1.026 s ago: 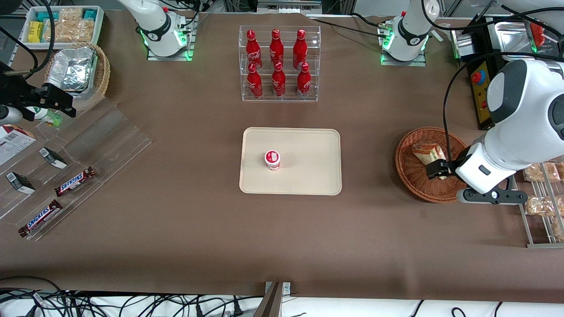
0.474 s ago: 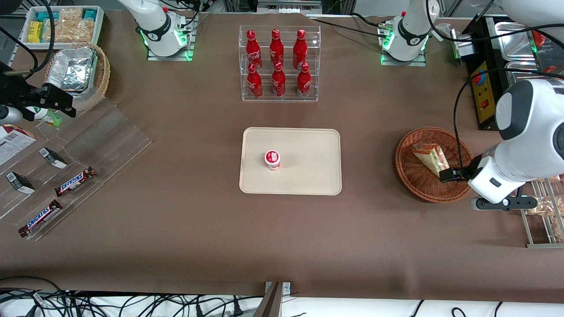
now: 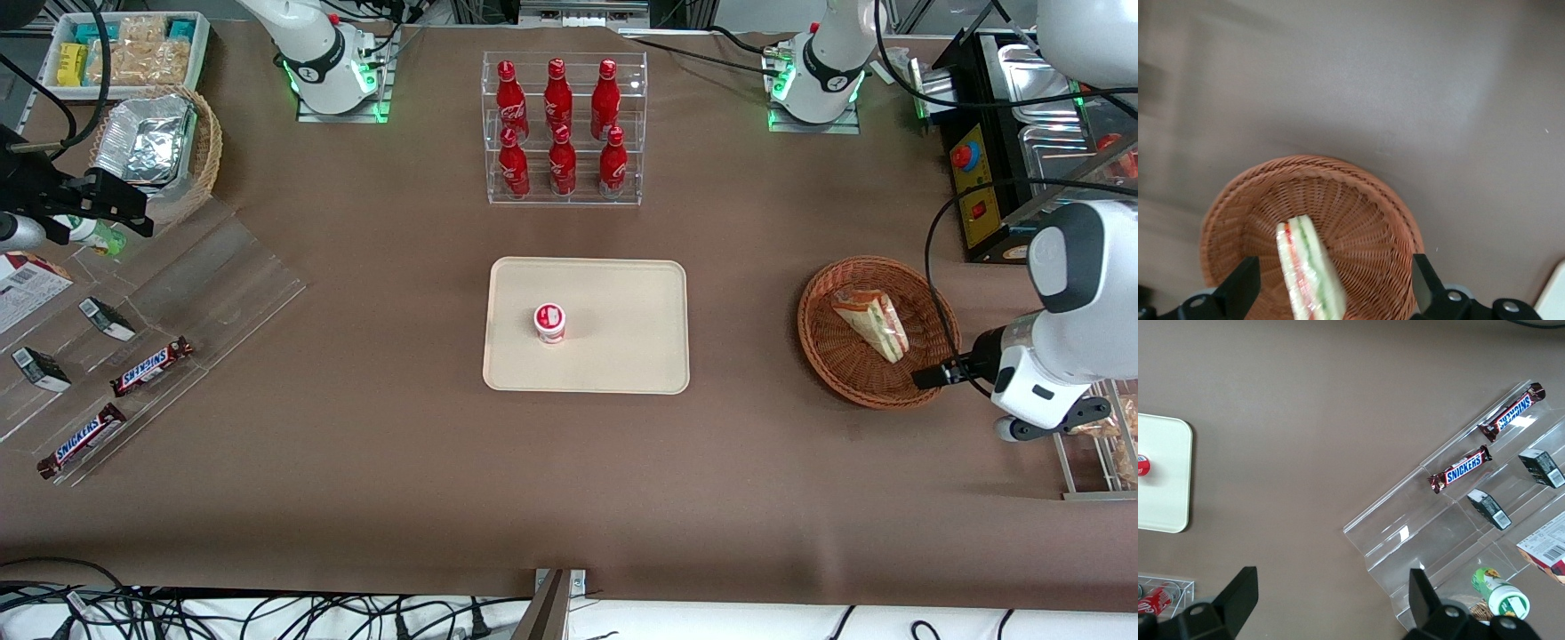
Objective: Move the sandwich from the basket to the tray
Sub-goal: 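Lower the open left gripper over the sandwich in the wicker basket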
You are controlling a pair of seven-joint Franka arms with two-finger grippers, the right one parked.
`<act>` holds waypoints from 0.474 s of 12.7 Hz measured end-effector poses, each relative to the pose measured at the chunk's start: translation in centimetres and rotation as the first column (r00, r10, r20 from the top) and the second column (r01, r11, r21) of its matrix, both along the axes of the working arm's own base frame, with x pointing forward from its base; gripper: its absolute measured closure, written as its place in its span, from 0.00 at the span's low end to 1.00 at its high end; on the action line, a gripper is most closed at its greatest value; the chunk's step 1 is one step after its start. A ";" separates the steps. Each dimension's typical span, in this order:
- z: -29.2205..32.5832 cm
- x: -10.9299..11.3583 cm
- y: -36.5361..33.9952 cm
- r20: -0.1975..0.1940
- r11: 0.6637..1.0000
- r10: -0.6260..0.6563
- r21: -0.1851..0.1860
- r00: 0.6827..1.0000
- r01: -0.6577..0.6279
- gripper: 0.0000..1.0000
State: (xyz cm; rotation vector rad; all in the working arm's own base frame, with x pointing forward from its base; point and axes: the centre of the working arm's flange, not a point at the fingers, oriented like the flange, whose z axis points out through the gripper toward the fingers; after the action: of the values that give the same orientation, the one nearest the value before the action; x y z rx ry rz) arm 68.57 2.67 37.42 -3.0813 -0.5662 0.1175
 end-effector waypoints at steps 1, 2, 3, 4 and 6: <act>-1.1 -0.5 -0.5 0.012 1.000 0.016 0.000 1.000 -0.016 0.00; -1.7 -1.3 -0.8 0.020 1.000 0.030 0.001 0.999 -0.030 0.00; -1.9 -2.1 -0.9 0.023 0.999 0.045 0.003 0.999 -0.045 0.00; -1.6 -3.0 -0.9 0.023 0.998 0.063 0.005 0.998 -0.063 0.00; -0.7 -4.3 -0.9 0.043 0.990 0.138 0.009 0.990 -0.138 0.00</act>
State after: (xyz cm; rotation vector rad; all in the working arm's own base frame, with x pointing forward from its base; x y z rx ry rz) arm 64.25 1.77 36.69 -3.0373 -0.7791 0.0496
